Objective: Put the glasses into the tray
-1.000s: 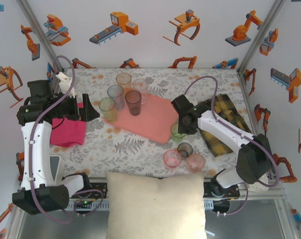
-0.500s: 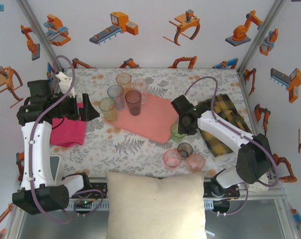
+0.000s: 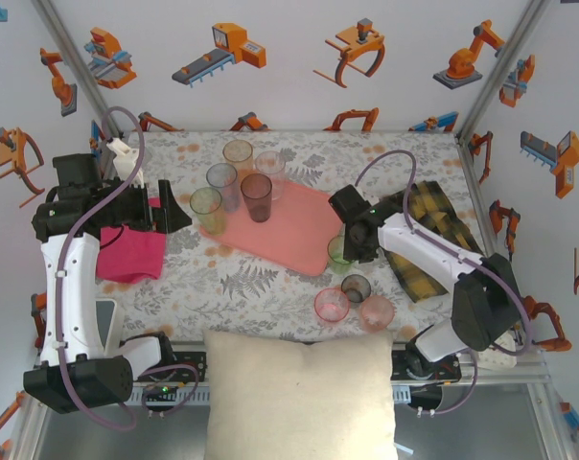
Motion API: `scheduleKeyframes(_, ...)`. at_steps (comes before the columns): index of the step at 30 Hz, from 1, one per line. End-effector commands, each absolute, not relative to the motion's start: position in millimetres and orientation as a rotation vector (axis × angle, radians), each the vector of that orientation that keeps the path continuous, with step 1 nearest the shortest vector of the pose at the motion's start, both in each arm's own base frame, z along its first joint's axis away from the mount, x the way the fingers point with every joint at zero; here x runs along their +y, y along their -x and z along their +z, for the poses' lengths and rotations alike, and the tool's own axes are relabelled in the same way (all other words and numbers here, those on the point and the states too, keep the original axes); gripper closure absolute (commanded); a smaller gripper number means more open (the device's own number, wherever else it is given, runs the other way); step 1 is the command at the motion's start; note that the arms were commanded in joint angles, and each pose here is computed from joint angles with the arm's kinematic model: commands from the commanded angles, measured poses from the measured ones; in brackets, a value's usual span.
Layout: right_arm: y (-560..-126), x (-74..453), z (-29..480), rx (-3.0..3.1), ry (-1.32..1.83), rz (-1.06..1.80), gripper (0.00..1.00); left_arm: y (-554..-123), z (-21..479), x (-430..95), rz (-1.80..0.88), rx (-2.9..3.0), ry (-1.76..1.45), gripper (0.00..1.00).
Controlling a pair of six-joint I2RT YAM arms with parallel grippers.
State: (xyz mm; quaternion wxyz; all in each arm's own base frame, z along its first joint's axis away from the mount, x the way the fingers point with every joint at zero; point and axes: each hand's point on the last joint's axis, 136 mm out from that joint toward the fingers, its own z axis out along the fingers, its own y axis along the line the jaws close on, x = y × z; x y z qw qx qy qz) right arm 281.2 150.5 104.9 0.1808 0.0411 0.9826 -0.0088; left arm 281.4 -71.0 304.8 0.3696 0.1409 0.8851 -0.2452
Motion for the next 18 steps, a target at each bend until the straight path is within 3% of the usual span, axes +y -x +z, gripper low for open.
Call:
scheduleKeyframes(1,-279.6,145.4,97.7,2.786,-0.161,-0.046,0.74,-278.6,308.6,-74.3,-0.647,2.252,-0.360,0.03)
scheduleKeyframes(18,-280.4,141.1,104.8,2.764,-0.166,-0.044,0.92,-279.2,310.3,-74.8,-0.653,2.250,-0.357,0.03)
